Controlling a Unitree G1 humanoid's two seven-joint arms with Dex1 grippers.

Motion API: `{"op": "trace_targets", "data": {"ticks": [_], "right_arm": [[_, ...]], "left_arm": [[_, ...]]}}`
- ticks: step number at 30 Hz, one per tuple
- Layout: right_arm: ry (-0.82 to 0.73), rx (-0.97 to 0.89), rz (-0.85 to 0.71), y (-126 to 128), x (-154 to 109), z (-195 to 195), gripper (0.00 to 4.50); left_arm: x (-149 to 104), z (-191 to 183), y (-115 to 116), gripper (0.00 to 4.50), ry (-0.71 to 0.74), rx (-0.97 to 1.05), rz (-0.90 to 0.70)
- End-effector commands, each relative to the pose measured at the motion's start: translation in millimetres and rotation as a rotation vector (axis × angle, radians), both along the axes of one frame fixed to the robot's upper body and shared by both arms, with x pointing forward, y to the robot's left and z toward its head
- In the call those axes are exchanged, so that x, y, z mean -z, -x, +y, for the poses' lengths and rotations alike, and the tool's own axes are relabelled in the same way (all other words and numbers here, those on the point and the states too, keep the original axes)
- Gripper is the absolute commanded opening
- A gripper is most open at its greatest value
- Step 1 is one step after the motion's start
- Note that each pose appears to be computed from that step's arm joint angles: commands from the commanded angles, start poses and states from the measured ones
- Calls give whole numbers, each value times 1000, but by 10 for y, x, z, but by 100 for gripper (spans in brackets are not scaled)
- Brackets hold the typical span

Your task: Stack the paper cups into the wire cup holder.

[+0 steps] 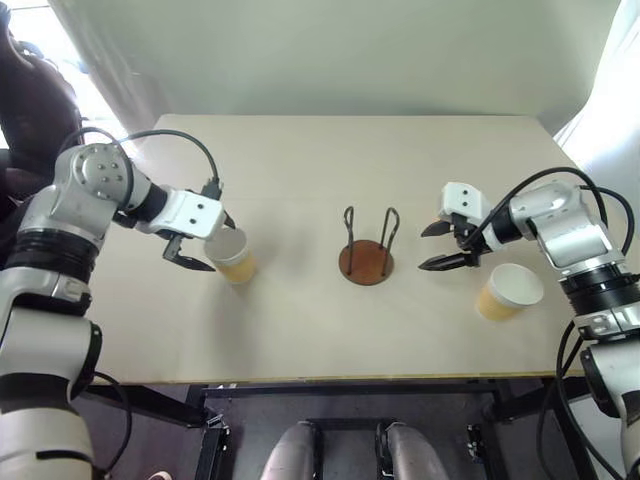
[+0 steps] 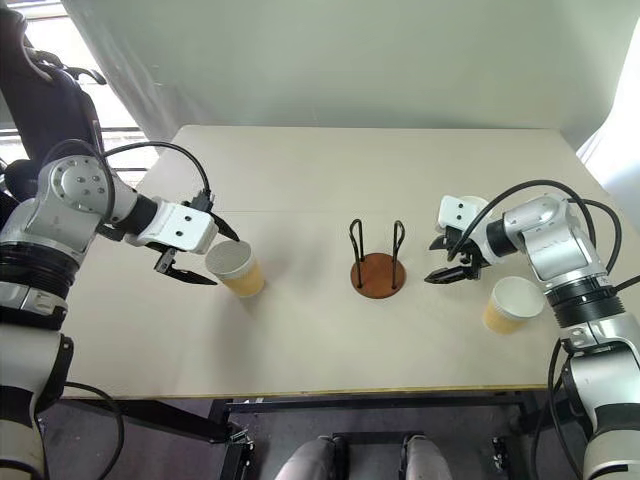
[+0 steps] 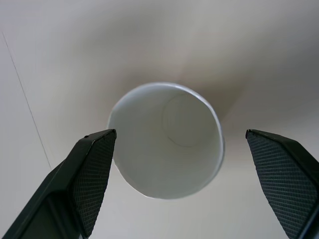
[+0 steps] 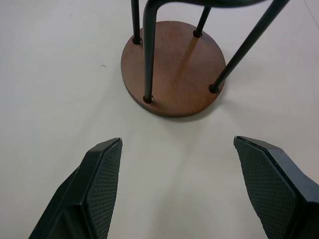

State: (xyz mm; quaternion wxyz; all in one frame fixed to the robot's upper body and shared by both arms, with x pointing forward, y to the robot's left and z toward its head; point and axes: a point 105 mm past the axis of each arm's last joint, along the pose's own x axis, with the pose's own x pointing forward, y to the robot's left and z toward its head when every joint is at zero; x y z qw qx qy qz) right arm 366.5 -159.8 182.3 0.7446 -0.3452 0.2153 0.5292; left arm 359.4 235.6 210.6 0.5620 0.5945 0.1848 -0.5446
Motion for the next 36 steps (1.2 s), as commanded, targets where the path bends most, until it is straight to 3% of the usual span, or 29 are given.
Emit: {"op": "trace_targets", "data": {"ticks": [1,36], "right_arm": [[-9,-14,-48,7,-169,4,365],[-70,-29,-76,-1,-404,49,365]], "left_arm": [[-110,-38,14,450,-34,22,-13],[-56,80,72,450,-156,-30,22]]}}
